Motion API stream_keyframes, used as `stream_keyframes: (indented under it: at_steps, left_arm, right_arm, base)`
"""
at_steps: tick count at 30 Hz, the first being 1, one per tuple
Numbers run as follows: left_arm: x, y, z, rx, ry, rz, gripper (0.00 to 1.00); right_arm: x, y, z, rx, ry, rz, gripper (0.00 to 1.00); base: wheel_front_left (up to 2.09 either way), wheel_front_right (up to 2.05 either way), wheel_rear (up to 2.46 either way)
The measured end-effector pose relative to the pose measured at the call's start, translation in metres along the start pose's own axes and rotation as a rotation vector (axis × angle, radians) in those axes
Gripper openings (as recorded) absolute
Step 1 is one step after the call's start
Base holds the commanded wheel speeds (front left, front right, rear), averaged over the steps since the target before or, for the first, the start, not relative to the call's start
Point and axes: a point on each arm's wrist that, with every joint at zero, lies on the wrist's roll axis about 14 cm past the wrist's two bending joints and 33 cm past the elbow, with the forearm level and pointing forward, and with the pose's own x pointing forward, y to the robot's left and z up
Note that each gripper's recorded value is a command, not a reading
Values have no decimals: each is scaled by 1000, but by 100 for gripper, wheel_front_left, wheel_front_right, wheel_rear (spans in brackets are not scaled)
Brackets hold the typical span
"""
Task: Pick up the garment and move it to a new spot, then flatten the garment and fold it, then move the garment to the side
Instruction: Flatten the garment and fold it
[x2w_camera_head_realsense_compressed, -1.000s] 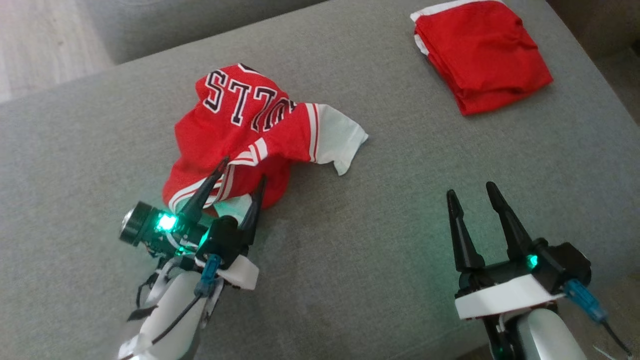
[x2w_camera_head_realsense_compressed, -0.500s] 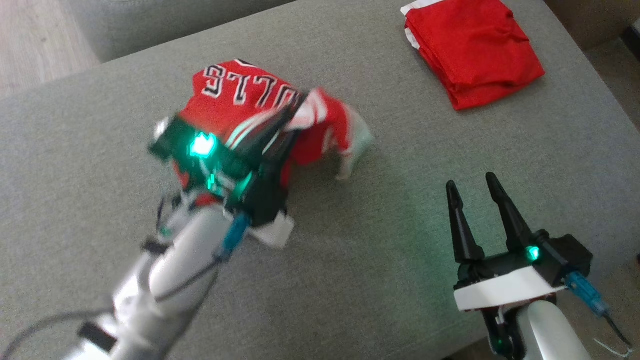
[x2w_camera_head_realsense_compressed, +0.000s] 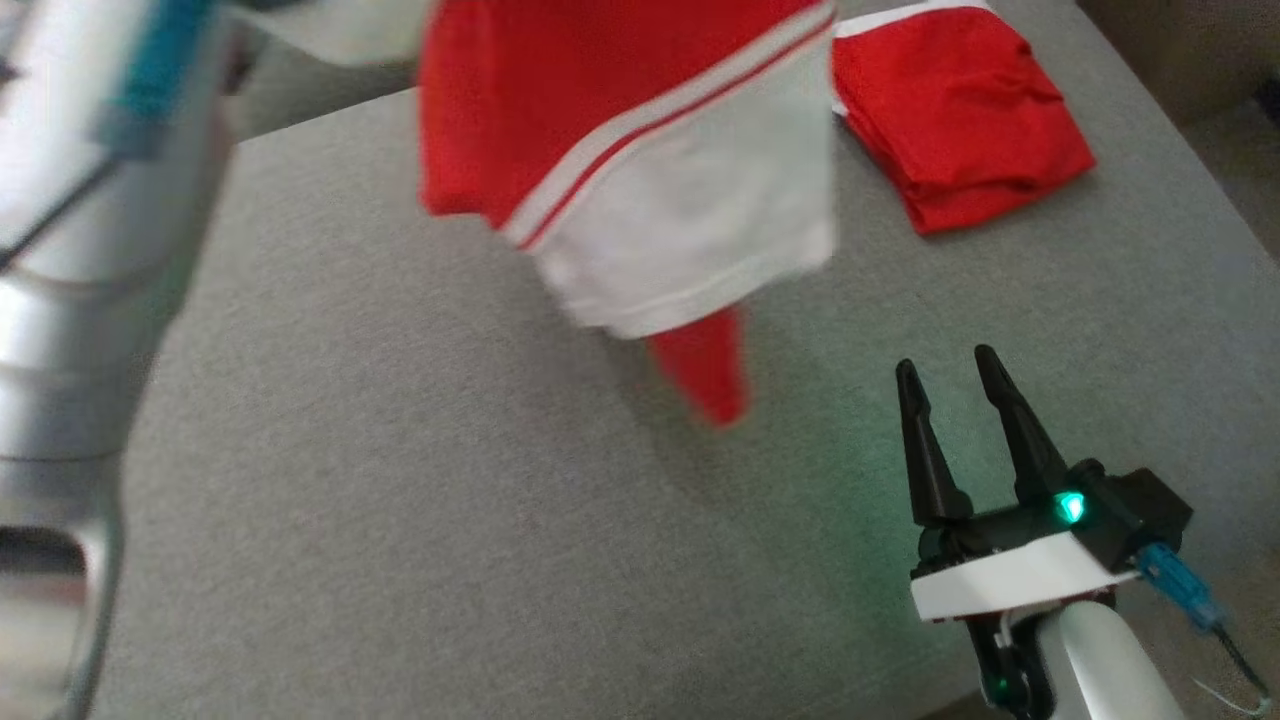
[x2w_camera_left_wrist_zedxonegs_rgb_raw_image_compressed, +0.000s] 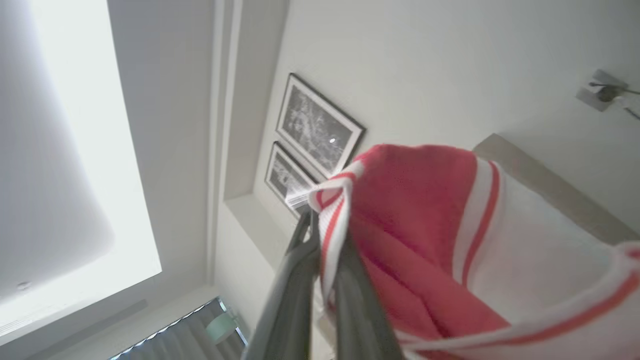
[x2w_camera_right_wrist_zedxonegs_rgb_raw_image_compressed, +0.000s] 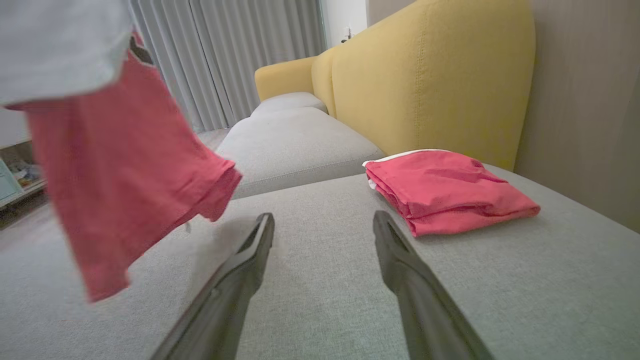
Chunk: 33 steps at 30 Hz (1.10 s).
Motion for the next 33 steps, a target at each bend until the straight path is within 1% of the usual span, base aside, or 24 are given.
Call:
stream_keyframes:
  at_steps: [3,5,6,8,10,13,15,16,17,18,19,20,24,27,29,31,33]
  left_arm:
    - [-29,28,-25,-6,91,78,0]
    - [-69,31,-56,-35,206,110,0]
    - [-97,26,-74,-62,283,123,0]
    - [-162,10,-106,-141,454,165,0]
    - [-234,-17,-128,-232,639,198,0]
    - [-330,-55,-135,-315,881,223,0]
    - [-369,-72,-128,-351,975,228,0]
    - [-383,-78,-125,-352,1009,220,0]
    - [-395,-82,-122,-348,1038,214,2]
    - [-405,-84,-120,-348,1064,217,35]
    - [-414,-85,-119,-350,1089,231,50]
    - [-423,-85,-118,-348,1112,251,100]
    - [-450,-80,-109,-341,1182,353,100]
    - [-462,-58,-105,-287,1196,414,100]
    - [-463,-43,-105,-252,1185,423,100]
    - [-457,-33,-108,-239,1159,395,100]
    - [-441,-25,-115,-241,1113,348,100]
  right_arm:
    - [3,3,-1,3,1,11,100]
    - [5,6,-4,5,10,22,100]
    - [7,9,-7,3,16,32,100]
    - [12,15,-10,-5,25,52,100]
    - [17,20,-13,-11,34,70,100]
    - [24,30,-20,-21,52,107,100]
    - [29,37,-25,-24,63,130,100]
    - [31,40,-27,-25,68,140,100]
    - [33,44,-30,-26,75,152,100]
    - [35,48,-33,-28,81,164,100]
    - [36,51,-35,-29,87,176,100]
    - [38,54,-37,-28,92,185,100]
    - [42,68,-45,-27,111,227,100]
    - [44,74,-49,-25,120,247,100]
    - [46,77,-51,-23,126,256,100]
    - [46,79,-54,-22,132,260,100]
    - [49,79,-55,-22,134,262,100]
  base:
    - [0,0,0]
    - [0,0,0]
    - [0,0,0]
    - [0,0,0]
    - [0,0,0]
    - [0,0,0]
    - [0,0,0]
    - [0,0,0]
    - [0,0,0]
    - [0,0,0]
    - [0,0,0]
    - [0,0,0]
    - [0,0,0]
    - [0,0,0]
    - [0,0,0]
    - [0,0,0]
    - [0,0,0]
